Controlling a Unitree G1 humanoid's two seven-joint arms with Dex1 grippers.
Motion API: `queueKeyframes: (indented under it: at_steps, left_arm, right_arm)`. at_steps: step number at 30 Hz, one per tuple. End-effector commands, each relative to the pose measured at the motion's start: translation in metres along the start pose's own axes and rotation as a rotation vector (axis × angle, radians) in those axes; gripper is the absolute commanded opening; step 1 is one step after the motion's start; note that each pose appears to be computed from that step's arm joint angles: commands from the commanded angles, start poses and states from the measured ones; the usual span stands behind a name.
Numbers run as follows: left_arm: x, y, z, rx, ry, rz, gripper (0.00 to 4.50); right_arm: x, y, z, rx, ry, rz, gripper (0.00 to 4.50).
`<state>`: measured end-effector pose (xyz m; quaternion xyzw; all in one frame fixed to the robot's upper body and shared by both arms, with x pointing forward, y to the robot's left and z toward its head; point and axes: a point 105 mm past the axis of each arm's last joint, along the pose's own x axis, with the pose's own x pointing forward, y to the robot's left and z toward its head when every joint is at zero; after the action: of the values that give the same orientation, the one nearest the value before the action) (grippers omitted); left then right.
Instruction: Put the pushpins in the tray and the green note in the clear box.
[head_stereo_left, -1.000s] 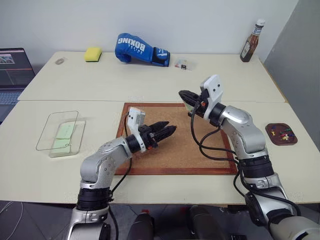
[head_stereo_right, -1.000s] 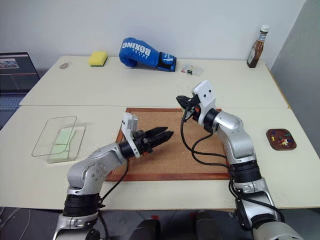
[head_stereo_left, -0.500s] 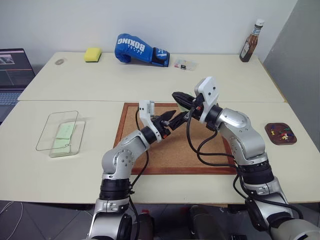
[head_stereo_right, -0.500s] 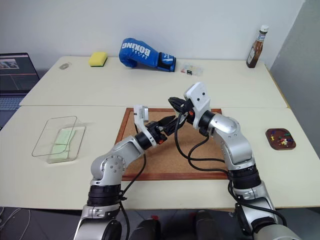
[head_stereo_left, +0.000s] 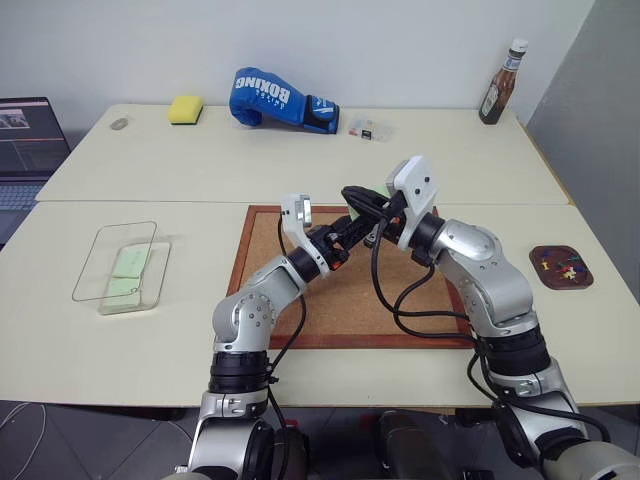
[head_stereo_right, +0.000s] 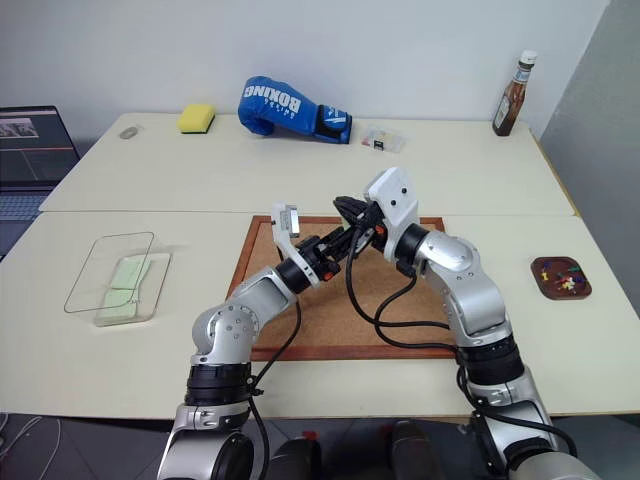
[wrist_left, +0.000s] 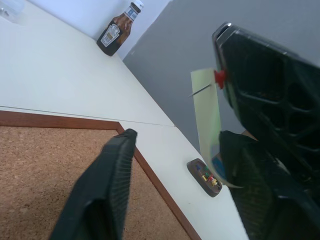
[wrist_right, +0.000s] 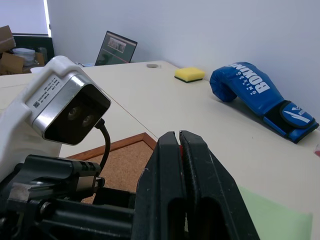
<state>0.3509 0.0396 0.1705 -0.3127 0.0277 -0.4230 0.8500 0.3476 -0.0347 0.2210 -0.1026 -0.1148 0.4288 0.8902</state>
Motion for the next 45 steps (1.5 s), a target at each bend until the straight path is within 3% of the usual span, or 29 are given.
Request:
queueKeyframes:
  at_steps: [1, 9, 19, 24, 27, 29, 35, 38, 40, 45]
  left_arm:
    - [0.002, -0.014, 0.015, 0.023, -0.053, -0.053, 1.76]
    - [0.000, -0.011, 0.009, -0.024, -0.041, -0.042, 0.04]
    - [-0.007, 0.025, -0.001, -0.195, -0.023, 0.113, 0.04]
    - [-0.007, 0.027, -0.004, -0.176, 0.011, 0.120, 0.04]
    - [-0.002, 0.015, 0.000, -0.056, 0.049, 0.080, 0.04]
    - [0.002, 0.001, 0.006, 0.091, 0.086, 0.023, 0.04]
    - [0.011, -0.041, 0.007, 0.574, 0.244, -0.210, 0.04]
    - [0.020, -0.058, -0.003, 0.775, 0.304, -0.342, 0.04]
    - [0.029, -0.070, -0.007, 0.851, 0.306, -0.415, 0.04]
    - [0.043, -0.087, -0.026, 0.990, 0.337, -0.572, 0.04]
  right_arm:
    - [-0.002, 0.001, 0.010, -0.012, -0.034, -0.002, 0.00]
    - [-0.003, -0.002, 0.009, -0.016, -0.030, -0.017, 0.00]
    - [-0.009, -0.009, 0.017, -0.028, -0.048, -0.068, 0.00]
    - [-0.017, -0.016, 0.018, -0.032, -0.041, -0.110, 0.00]
    - [-0.029, -0.034, 0.013, -0.052, -0.001, -0.214, 0.00]
    - [-0.051, -0.062, 0.003, -0.067, 0.065, -0.380, 0.00]
    - [-0.150, -0.131, -0.028, -0.108, 0.283, -0.875, 0.00]
    - [-0.208, -0.158, -0.043, -0.028, 0.383, -1.118, 0.00]
    - [-0.234, -0.168, -0.055, 0.073, 0.415, -1.212, 0.00]
    - [-0.260, -0.181, -0.072, 0.228, 0.429, -1.270, 0.00]
